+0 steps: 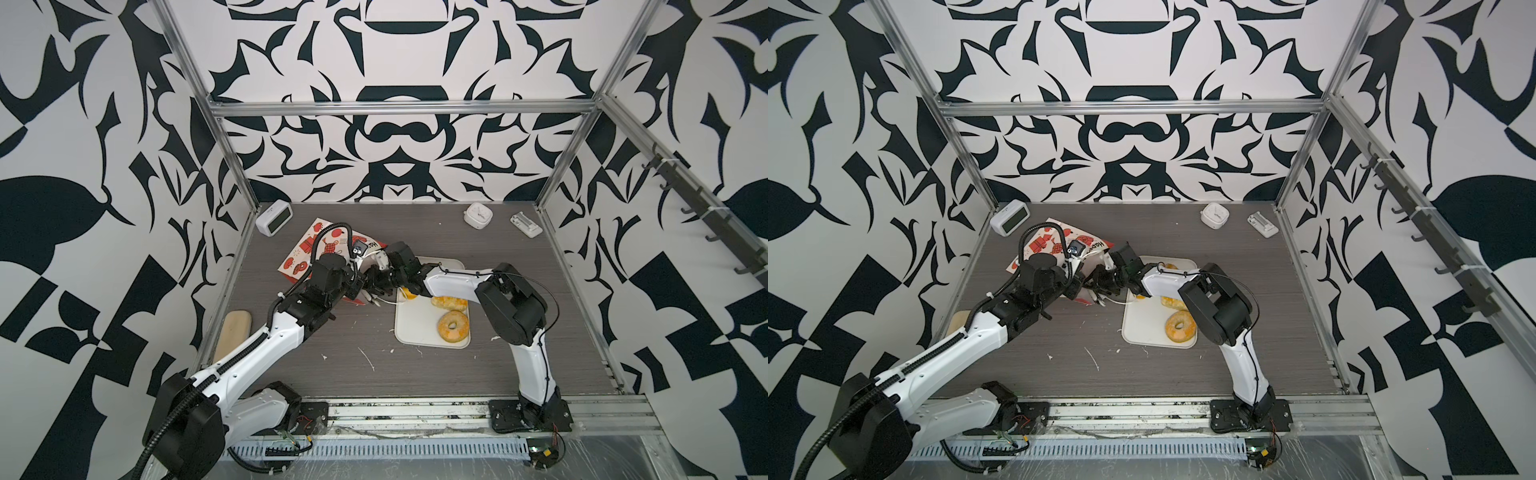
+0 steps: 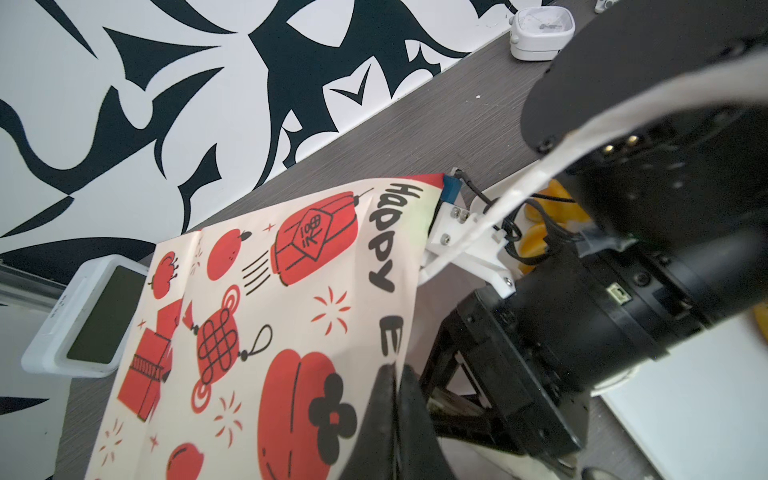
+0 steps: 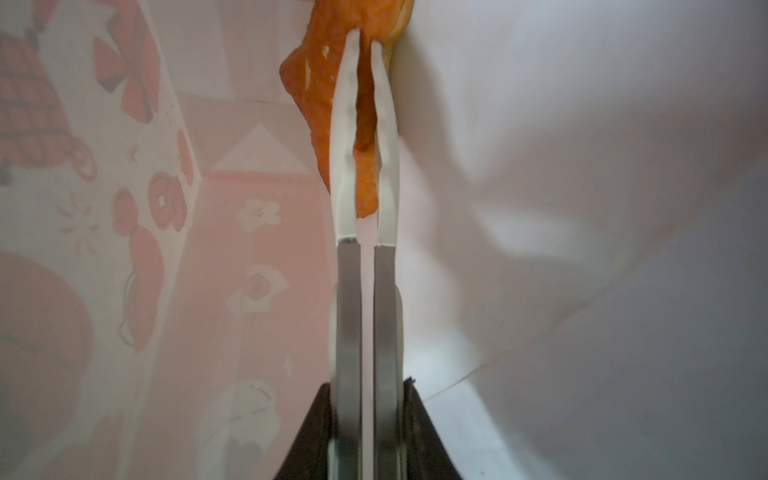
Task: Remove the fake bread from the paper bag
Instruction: 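Pull the orange bread up out of the bag with the tongs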
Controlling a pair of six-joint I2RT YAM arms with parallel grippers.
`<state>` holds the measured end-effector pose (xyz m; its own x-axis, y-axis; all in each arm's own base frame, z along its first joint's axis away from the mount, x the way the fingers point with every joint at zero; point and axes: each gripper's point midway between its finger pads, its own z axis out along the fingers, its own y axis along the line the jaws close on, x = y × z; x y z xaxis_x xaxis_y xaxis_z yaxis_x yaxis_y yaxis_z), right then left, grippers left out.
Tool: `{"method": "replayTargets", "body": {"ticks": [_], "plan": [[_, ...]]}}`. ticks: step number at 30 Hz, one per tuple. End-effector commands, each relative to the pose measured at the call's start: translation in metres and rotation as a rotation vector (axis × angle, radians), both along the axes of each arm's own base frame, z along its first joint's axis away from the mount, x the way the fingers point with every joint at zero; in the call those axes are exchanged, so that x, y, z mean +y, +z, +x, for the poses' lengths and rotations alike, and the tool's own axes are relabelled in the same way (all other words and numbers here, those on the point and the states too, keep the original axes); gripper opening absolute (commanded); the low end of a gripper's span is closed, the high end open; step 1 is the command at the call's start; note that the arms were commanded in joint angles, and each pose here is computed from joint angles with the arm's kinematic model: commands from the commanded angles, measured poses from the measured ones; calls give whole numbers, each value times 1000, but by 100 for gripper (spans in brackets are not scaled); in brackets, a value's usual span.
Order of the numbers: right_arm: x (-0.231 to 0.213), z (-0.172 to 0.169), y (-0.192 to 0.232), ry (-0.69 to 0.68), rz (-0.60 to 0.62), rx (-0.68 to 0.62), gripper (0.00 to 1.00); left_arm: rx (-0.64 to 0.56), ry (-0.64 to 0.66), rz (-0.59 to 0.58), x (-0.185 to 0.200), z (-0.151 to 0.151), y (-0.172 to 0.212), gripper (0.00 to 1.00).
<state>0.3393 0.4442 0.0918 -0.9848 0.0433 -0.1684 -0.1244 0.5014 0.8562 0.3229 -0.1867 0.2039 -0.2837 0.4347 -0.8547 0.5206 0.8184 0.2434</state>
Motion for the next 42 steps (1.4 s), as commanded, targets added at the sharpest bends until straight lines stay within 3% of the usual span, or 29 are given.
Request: {"method": "replayTargets", "body": {"ticks": [1, 8, 18, 42], "plan": [[4, 13, 24, -18, 34, -65, 13, -8, -26, -28, -5, -3, 4, 7], [-8, 6, 26, -17, -5, -101, 0, -11, -14, -19, -3, -3, 3, 7], [-54, -15, 35, -40, -116, -176, 0, -10, -8, 6, 0, -2, 0, 7], [-122, -57, 67, -99, -132, -215, 0, 2, -5, 16, -3, 4, -3, 7]]}}
